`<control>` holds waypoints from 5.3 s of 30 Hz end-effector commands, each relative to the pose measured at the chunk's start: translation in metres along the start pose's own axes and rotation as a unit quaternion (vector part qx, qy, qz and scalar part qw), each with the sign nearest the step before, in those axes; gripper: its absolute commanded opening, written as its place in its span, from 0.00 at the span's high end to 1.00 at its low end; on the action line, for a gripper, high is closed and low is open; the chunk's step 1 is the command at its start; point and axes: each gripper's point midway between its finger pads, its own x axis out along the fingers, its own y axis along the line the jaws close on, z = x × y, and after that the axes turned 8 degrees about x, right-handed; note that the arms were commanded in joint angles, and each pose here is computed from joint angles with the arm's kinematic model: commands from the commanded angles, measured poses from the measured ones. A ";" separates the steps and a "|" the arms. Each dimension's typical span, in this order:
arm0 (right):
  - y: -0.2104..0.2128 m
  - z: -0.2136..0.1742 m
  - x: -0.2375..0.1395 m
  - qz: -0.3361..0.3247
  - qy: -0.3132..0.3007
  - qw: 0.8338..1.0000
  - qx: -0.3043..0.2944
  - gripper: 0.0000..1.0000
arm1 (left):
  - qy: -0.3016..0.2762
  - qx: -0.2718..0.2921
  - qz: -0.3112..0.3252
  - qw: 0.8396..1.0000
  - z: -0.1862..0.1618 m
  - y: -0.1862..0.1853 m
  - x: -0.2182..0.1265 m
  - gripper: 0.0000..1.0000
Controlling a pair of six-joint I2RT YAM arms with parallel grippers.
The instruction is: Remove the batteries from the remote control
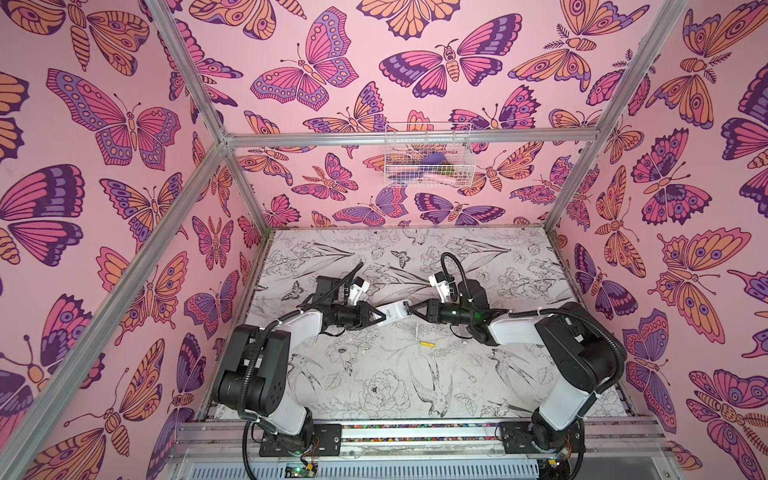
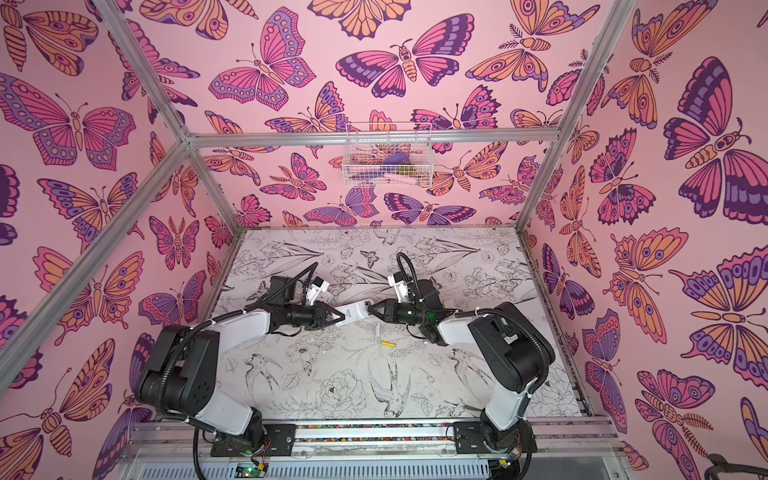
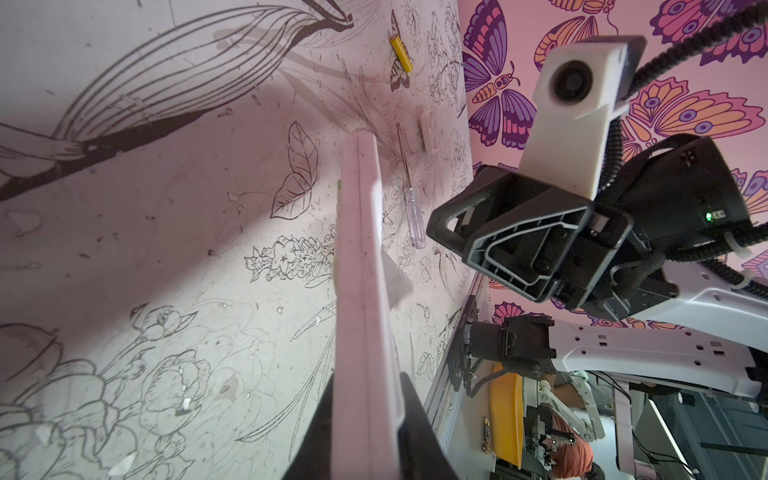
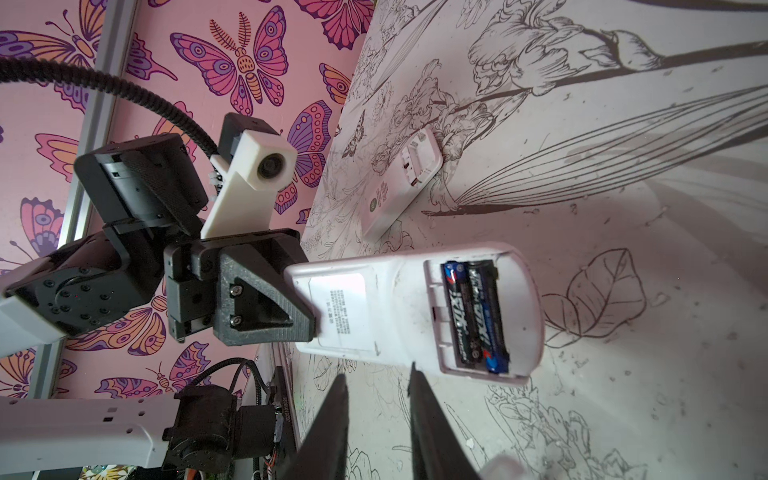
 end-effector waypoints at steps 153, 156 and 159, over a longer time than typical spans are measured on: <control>-0.132 -0.033 -0.135 -0.464 0.024 0.885 -0.013 0.72 | 0.151 0.361 0.360 0.847 0.019 0.028 -0.014 0.00; -0.135 -0.035 -0.135 -0.460 0.020 0.887 -0.015 0.75 | 0.134 0.346 0.350 0.860 0.024 0.025 -0.020 0.00; -0.140 -0.037 -0.133 -0.462 0.032 0.886 -0.030 0.77 | 0.116 0.330 0.328 0.878 0.030 0.018 -0.025 0.00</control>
